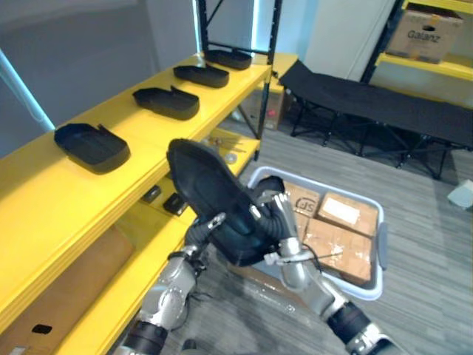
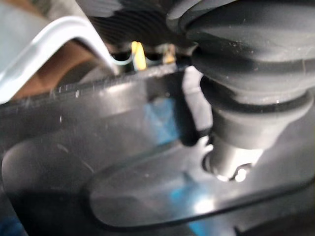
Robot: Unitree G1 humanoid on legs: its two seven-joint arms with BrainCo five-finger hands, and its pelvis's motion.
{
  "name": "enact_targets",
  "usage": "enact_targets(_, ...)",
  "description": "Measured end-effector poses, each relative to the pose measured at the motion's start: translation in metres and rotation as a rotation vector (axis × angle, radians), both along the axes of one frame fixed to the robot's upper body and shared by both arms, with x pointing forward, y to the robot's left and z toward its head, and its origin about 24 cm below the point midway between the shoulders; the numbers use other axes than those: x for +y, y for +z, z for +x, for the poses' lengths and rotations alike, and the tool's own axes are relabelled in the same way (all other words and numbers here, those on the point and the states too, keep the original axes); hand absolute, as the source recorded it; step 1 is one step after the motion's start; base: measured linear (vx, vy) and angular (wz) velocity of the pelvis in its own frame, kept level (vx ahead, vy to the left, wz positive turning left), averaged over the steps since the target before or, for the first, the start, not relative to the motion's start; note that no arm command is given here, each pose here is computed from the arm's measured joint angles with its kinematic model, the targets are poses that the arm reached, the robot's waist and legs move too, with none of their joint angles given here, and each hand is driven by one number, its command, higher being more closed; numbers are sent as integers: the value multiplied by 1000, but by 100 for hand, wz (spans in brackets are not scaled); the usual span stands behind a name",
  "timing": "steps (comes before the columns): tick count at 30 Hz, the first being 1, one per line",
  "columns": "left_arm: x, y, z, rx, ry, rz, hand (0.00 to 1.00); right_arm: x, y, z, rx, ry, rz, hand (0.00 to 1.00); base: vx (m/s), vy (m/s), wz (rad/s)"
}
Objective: Walk over and take plastic housings, then place them on the shelf
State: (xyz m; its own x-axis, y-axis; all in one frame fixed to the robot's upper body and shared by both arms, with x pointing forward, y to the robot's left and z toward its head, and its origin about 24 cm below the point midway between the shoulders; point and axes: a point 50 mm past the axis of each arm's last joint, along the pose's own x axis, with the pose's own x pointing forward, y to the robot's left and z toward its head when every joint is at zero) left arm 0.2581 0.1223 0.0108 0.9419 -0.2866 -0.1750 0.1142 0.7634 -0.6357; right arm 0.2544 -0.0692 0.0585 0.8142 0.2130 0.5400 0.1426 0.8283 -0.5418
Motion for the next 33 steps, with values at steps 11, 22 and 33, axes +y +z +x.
enact_targets(11, 7, 10, 4, -101, 84, 15, 100, 11, 3, -3, 89, 79, 194, 0, 0, 0, 0)
enact_targets(22, 56, 67, -7, -443, 412, 404, 100, -34, 46, -15, 43, 126, 484, 0, -1, 1, -4)
enact_targets(33, 89, 72, -33, -456, 628, 610, 100, -116, 20, -40, 174, -119, 767, 0, 0, 11, -12)
